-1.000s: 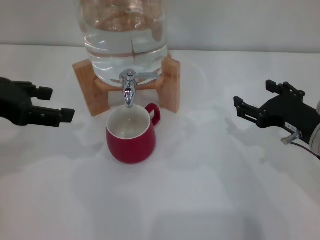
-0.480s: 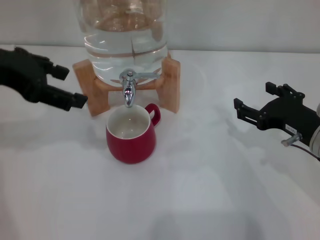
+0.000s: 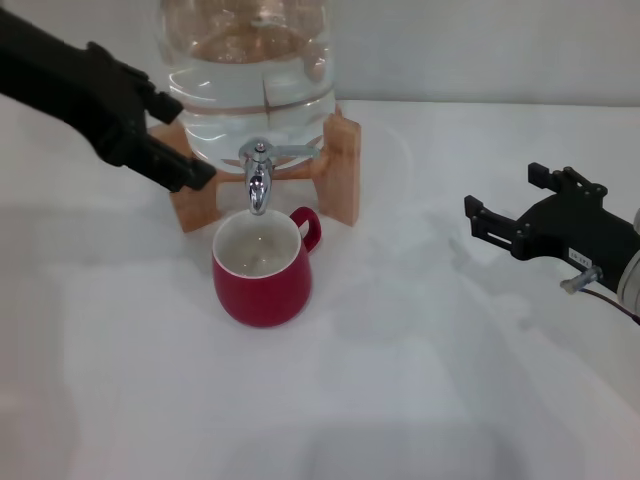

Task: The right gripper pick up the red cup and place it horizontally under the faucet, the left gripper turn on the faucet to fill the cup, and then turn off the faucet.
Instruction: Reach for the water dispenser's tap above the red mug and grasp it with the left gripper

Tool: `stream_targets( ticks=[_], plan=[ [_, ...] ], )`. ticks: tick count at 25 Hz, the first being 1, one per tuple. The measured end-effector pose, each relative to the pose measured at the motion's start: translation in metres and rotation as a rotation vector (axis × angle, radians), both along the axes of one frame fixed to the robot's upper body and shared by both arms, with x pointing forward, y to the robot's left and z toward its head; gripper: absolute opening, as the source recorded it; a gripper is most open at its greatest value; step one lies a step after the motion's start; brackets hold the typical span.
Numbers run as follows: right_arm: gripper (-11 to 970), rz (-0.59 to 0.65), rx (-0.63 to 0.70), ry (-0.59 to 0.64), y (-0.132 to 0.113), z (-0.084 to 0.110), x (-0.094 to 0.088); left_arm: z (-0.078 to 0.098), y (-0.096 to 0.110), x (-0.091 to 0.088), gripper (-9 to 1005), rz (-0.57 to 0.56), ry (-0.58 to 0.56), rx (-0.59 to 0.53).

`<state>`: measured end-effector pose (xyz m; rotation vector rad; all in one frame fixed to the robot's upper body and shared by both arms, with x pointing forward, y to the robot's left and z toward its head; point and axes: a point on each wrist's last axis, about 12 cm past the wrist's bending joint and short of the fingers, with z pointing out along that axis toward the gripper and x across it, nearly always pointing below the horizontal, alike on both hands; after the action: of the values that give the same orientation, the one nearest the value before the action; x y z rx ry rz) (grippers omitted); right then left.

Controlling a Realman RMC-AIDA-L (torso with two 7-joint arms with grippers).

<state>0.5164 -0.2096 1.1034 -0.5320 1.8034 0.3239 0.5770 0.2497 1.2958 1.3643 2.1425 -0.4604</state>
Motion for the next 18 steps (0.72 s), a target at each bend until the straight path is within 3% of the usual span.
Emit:
stream_targets(
  ticks=[11, 18],
  plan=[
    [869, 0.0, 0.02, -0.003, 0.001, -0.001, 0.001, 0.008, -0.052, 0.007, 890, -0.115, -0.08, 0.176],
    [869, -0.004, 0.021, -0.001, 0.001, -0.002, 0.002, 0.006, -0.071, 0.005, 890, -0.168, -0.146, 0.224]
  ],
)
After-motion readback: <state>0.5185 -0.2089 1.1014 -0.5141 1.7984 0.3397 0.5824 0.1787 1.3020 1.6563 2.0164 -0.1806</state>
